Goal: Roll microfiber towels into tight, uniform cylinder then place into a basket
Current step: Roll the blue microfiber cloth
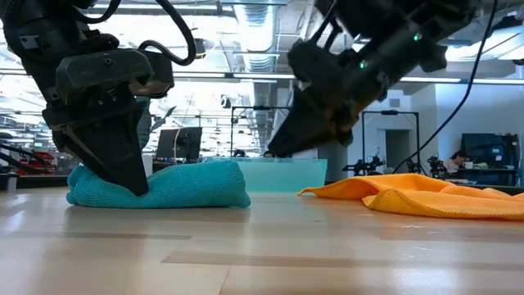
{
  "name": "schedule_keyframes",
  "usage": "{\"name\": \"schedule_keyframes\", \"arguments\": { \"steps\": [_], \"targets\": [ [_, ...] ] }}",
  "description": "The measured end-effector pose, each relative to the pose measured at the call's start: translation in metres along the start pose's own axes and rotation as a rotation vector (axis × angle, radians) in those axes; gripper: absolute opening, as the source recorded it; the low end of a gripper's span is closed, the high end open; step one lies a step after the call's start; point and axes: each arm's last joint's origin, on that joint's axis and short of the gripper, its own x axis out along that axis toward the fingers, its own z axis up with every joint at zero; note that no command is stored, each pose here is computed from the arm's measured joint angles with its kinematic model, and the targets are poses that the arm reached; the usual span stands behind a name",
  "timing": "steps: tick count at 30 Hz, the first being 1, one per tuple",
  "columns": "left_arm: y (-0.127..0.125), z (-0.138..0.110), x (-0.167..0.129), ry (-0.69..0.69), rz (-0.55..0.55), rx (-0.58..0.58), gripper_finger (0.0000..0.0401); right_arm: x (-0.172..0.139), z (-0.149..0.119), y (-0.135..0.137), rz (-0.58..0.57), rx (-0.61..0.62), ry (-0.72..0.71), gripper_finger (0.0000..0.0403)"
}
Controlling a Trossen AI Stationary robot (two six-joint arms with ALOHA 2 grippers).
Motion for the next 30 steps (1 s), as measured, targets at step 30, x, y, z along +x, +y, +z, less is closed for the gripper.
{"name": "schedule_keyframes", "arguments": {
  "steps": [30],
  "targets": [
    [-0.001,0.001,0.0,-0.005,-0.007,0.0,0.0152,0.069,0.022,0.017,0.287,-0.114,0.087,0.0255]
  ]
}}
